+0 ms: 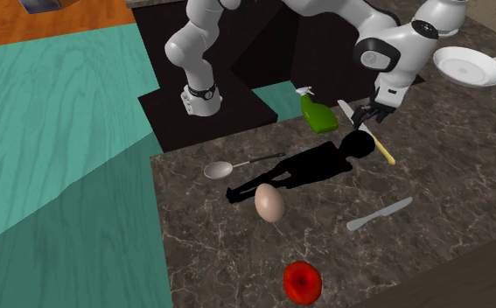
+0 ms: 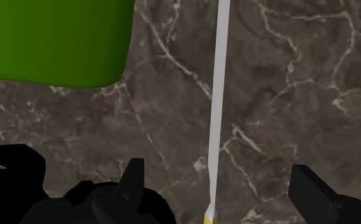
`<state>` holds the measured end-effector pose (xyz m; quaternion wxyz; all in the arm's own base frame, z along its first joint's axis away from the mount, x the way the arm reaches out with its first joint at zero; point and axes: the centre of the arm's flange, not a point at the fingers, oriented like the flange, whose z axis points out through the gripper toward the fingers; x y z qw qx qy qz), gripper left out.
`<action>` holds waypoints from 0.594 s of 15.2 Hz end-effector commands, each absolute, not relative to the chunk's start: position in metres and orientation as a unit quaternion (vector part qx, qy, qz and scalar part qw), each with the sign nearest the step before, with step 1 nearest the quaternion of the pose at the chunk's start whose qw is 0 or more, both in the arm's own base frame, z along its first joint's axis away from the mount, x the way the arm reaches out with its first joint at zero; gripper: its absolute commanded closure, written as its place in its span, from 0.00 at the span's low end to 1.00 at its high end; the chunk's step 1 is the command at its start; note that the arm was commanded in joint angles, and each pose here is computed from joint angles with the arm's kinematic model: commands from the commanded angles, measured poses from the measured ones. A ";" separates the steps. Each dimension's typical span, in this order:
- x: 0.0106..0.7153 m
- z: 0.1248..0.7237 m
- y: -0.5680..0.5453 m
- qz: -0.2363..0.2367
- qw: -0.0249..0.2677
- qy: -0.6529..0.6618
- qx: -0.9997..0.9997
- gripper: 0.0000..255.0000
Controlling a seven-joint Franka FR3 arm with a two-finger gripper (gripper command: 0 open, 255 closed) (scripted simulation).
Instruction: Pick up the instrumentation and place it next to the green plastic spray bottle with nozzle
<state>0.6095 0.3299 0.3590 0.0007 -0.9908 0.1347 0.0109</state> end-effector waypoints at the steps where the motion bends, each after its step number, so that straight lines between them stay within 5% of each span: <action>1: 0.609 0.382 0.330 0.011 0.001 0.135 -0.991 0.00; 9: 0.609 0.392 0.330 0.011 0.001 0.135 -0.991 0.00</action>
